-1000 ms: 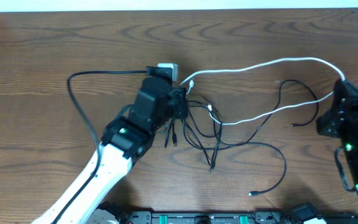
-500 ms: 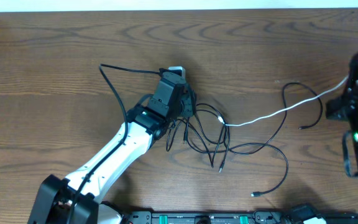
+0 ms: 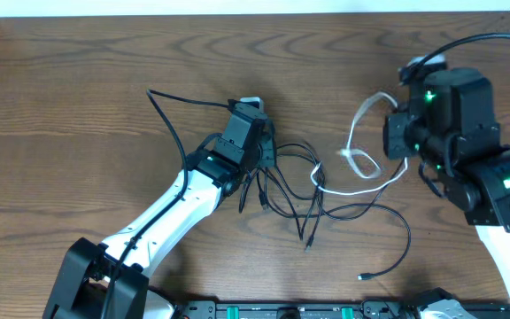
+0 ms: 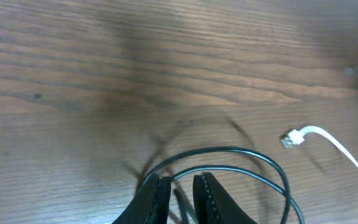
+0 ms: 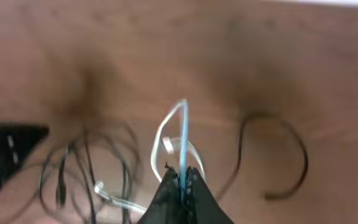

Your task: Untangle cables

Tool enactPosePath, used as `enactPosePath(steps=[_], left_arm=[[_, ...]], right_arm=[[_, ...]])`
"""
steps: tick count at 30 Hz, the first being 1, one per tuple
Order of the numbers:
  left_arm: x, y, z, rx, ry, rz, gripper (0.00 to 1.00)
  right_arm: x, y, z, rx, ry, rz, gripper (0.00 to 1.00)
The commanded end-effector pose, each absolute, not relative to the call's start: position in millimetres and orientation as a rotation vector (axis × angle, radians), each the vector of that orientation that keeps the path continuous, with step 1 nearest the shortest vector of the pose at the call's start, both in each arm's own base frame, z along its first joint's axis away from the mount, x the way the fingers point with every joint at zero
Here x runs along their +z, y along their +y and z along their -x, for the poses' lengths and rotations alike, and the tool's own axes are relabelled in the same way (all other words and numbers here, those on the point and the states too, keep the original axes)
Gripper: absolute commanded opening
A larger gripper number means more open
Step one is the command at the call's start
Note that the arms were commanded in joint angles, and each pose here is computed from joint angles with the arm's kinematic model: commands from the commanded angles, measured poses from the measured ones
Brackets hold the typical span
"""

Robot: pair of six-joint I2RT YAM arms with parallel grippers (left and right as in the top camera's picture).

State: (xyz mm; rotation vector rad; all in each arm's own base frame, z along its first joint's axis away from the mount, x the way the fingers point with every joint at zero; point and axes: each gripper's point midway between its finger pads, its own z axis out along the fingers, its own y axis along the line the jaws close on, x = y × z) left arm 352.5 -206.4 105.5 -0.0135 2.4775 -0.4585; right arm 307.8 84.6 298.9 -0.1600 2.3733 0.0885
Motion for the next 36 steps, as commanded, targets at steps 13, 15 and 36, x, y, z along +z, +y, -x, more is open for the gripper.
enactPosePath(steps=[13, 15, 36], left_arm=[[104.3, -194.0, -358.2, -0.374, 2.465, 0.048, 0.59], [104.3, -194.0, -358.2, -0.374, 2.465, 0.048, 0.63], [104.4, -194.1, -358.2, -0.374, 2.464, 0.048, 0.97]], right_arm=[[460.7, 33.2, -252.2, 0.02, 2.051, -0.05, 0.01], [467.6, 46.8, -242.2, 0.094, 2.05, 0.055, 0.01], [390.5, -17.9, -326.3, -0.526, 2.294, -0.238, 0.01]])
